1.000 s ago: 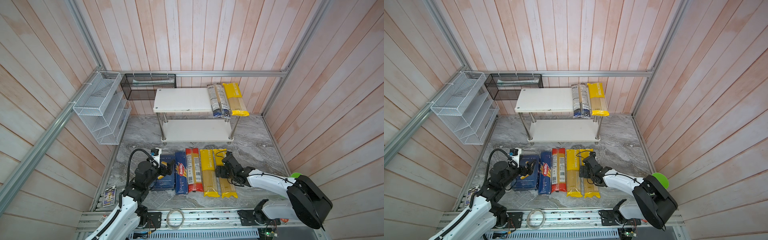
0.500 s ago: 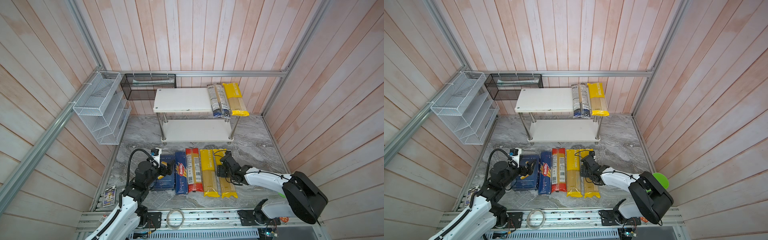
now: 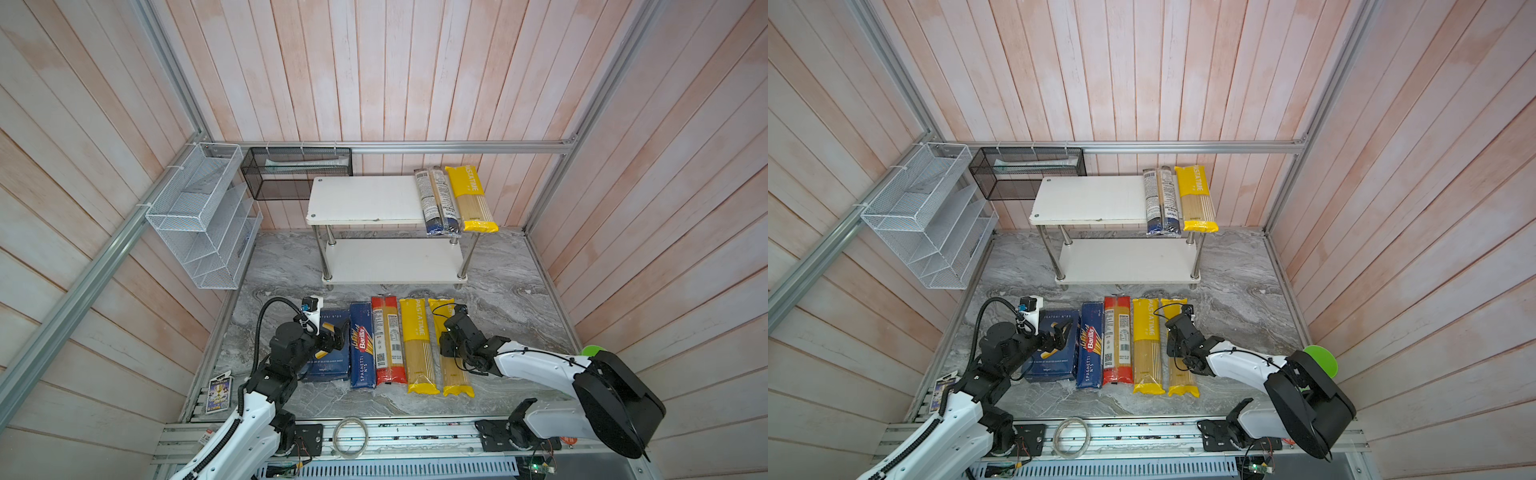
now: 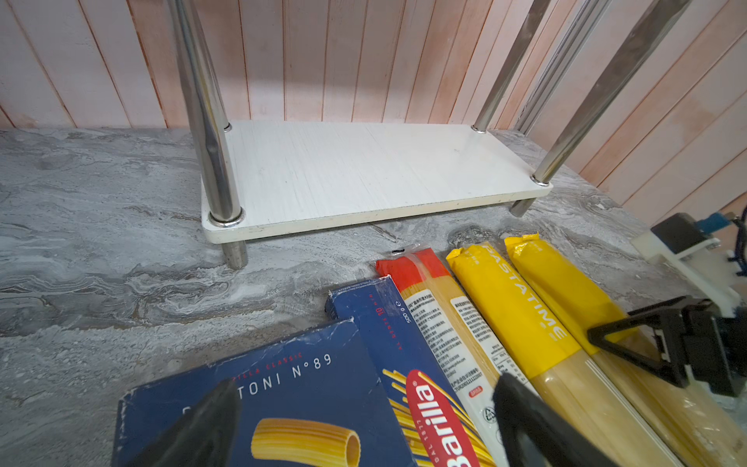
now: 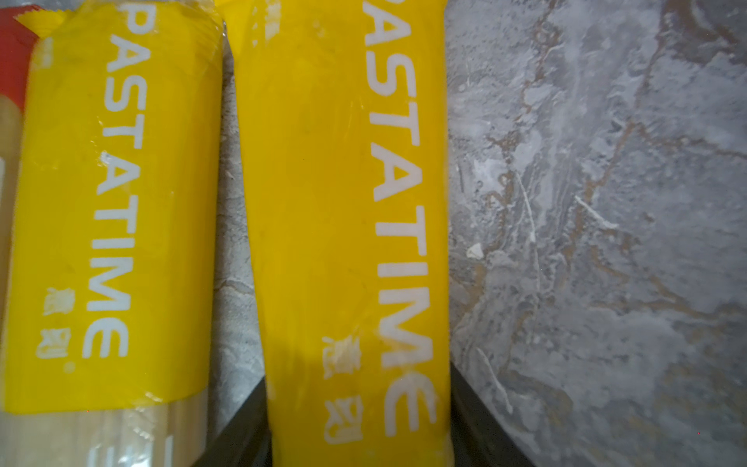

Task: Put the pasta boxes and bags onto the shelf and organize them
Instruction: 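Descend the right gripper around the yellow PASTATIME bag's end and close, then lift the yellow PASTATIME bag upright with the right gripper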

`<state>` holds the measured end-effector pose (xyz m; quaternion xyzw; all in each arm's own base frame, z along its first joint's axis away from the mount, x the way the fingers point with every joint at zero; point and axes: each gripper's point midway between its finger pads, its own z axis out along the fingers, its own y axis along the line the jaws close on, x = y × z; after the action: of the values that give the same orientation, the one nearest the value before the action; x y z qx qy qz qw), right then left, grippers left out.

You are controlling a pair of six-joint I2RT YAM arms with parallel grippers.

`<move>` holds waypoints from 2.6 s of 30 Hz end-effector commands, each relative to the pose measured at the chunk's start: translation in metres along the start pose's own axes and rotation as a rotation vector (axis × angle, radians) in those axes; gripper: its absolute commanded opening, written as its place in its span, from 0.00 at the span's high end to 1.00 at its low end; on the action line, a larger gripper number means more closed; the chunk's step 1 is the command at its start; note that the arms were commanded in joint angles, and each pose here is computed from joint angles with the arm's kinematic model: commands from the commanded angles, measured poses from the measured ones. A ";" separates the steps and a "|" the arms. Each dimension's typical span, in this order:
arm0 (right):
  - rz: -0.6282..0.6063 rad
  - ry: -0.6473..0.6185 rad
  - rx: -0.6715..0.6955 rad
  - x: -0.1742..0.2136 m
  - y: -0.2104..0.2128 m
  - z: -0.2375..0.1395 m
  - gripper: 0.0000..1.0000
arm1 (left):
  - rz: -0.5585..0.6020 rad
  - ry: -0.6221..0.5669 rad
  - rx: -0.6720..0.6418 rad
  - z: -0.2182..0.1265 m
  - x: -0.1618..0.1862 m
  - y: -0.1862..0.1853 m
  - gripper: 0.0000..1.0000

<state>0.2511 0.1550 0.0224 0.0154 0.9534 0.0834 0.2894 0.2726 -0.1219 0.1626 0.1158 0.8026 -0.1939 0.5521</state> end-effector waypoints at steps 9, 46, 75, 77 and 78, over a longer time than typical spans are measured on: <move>0.022 0.120 0.035 0.041 -0.022 -0.008 0.65 | 0.016 -0.025 0.009 -0.002 -0.009 -0.003 0.00; 0.081 -0.080 -0.261 -0.030 0.027 -0.097 0.95 | 0.019 -0.022 0.019 -0.001 -0.009 -0.005 0.01; -0.050 -0.143 -0.589 -0.066 0.104 -0.170 0.95 | 0.017 -0.040 0.011 -0.005 -0.010 -0.003 0.00; -0.058 -0.166 -0.600 -0.073 0.109 -0.178 0.94 | 0.018 -0.038 0.011 -0.005 -0.010 -0.003 0.00; -0.065 -0.182 -0.607 -0.078 0.113 -0.184 0.95 | 0.017 -0.038 0.012 -0.004 -0.010 -0.004 0.00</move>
<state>0.1946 0.2072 0.1594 -0.0760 0.9131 0.2841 0.2824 0.2714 -0.1215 0.1692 0.1157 0.7956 -0.1958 0.5615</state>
